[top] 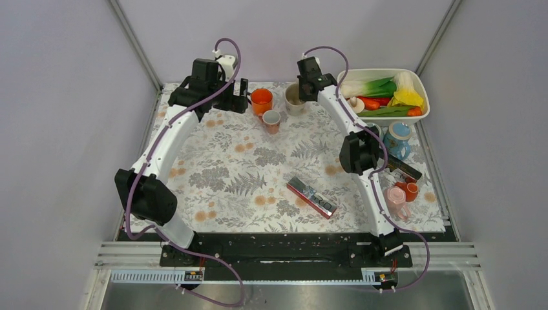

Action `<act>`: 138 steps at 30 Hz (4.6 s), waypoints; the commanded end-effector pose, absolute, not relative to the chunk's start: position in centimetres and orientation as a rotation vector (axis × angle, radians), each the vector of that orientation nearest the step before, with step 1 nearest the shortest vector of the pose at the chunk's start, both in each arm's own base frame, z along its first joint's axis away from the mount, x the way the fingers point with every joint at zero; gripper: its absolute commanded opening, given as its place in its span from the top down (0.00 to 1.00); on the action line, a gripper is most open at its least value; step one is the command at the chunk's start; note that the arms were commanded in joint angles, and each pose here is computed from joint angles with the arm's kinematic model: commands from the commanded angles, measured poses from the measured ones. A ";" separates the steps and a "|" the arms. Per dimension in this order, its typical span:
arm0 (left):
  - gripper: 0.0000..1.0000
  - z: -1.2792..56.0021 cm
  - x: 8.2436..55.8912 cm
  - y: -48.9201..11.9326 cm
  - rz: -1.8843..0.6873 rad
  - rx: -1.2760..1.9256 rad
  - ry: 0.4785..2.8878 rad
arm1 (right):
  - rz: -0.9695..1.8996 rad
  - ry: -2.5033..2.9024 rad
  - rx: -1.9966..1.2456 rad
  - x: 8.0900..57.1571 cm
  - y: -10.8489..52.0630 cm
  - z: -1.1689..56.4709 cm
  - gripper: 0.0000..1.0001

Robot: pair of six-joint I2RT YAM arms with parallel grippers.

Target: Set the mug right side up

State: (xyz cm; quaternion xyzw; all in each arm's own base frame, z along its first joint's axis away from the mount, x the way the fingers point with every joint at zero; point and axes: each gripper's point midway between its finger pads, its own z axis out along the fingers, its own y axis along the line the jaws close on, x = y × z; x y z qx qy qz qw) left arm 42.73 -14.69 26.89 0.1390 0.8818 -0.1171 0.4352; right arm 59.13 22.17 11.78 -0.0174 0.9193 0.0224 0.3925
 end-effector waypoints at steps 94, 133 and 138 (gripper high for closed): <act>0.56 16.7 62.9 -31.7 0.127 1.533 1.258 | -0.099 2.124 0.147 40.3 3.5 27.5 0.13; 0.10 22.1 56.8 -36.7 0.035 1.628 1.030 | -0.113 2.172 0.126 40.2 3.5 25.7 0.13; 0.02 25.8 54.8 -38.9 -0.052 1.532 0.980 | -0.133 2.172 0.132 40.1 3.2 25.6 0.13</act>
